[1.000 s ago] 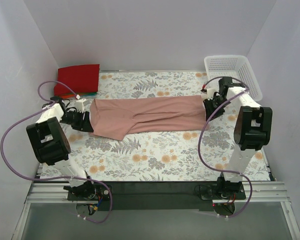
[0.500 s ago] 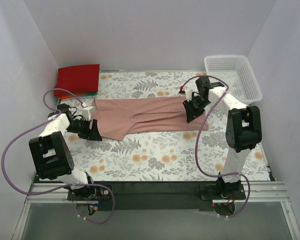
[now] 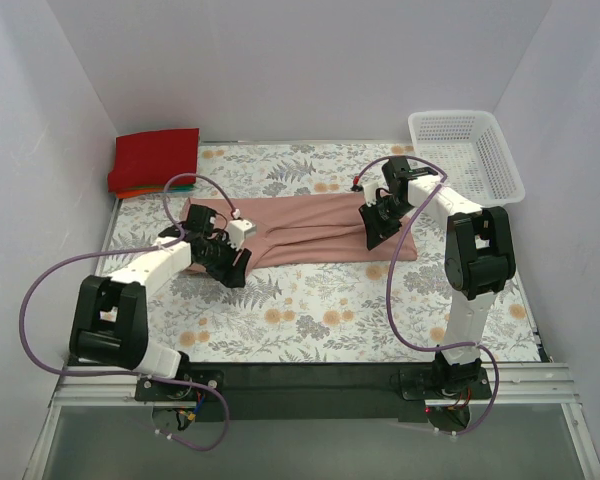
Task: Fold and stack the t-shirts
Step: Fold the tshirt
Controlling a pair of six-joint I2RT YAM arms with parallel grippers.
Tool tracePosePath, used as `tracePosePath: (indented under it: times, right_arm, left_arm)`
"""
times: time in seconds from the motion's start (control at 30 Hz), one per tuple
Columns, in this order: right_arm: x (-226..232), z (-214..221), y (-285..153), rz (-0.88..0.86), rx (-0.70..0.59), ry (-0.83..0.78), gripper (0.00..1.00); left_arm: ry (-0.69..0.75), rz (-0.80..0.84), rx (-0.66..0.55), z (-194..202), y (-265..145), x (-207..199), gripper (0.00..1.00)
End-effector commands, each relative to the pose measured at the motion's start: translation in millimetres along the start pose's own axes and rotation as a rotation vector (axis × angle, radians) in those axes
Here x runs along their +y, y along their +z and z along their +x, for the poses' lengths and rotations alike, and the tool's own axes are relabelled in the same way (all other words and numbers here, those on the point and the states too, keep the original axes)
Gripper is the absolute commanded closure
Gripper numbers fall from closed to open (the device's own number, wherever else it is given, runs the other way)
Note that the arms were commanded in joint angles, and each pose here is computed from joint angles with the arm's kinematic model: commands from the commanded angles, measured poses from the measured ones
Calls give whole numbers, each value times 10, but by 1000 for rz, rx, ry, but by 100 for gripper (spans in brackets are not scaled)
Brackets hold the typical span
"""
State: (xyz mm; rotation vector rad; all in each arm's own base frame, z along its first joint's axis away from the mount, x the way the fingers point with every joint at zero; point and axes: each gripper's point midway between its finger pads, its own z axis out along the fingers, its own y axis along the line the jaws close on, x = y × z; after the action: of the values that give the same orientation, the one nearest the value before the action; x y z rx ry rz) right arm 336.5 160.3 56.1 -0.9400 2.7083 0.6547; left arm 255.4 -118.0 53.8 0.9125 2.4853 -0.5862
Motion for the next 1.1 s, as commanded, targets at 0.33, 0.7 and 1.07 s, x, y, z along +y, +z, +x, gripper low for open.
tracePosePath:
  times: [0.33,0.7,1.07]
  right_arm:
    - [-40,-70,18,17,-19,-6,77]
    - [-57,11,52,18,-6,-10,81]
    - [-65,27,69,10,-5,-3,82]
  left_arm:
    - [-32,-157,103,67,391,257,71]
    - [-10,-133,67,-238,140,163,100]
    - [-8,-135,87,-195,281,80,67]
